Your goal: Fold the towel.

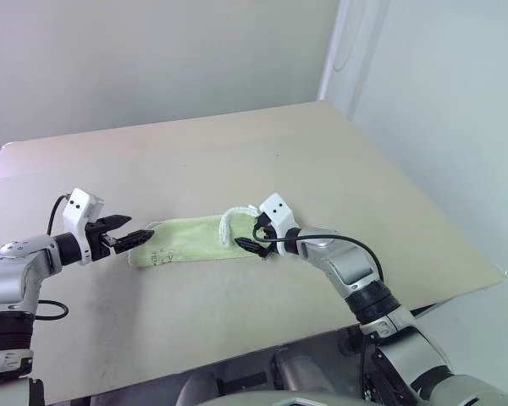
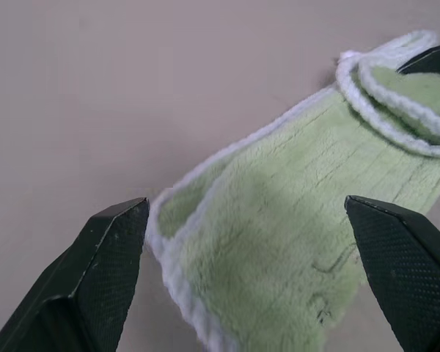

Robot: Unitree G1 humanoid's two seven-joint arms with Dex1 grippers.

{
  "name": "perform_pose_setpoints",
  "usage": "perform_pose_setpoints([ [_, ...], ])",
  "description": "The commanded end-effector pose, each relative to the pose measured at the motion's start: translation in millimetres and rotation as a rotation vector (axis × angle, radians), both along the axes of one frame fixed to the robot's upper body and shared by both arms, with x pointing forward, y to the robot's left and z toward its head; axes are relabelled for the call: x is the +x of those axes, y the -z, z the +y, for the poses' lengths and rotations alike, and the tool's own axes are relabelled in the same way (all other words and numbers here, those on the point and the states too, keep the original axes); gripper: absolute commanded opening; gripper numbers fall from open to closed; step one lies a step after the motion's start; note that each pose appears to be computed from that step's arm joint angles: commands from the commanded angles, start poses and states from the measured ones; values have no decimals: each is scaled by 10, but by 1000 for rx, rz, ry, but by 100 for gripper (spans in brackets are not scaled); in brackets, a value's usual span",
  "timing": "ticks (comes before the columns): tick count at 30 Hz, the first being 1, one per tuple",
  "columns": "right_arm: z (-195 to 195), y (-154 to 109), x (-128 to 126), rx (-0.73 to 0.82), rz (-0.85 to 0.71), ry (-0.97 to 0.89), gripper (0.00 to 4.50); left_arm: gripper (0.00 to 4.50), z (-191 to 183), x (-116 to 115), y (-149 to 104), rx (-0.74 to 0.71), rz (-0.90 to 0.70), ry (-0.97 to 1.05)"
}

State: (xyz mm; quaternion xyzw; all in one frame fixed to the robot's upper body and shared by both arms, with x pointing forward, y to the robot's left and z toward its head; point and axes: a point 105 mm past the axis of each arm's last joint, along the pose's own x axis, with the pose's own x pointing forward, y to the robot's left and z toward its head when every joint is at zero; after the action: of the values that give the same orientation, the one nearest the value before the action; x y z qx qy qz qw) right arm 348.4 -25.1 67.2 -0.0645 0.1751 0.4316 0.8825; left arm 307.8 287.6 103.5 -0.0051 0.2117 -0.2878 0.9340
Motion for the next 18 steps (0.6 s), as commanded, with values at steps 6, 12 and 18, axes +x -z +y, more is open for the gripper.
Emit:
perform_pose_setpoints([
  [6,15,-757,-29,214,-113,-38,446,450,269,-27,-191,-255,54,-192],
  [12,-25,-756,-63,217,-81,-3,446,450,215,-106,117,-393,324,-269],
  [18,-78,-735,-84,228,-43,36,446,450,97,10,222,-478,424,-298],
])
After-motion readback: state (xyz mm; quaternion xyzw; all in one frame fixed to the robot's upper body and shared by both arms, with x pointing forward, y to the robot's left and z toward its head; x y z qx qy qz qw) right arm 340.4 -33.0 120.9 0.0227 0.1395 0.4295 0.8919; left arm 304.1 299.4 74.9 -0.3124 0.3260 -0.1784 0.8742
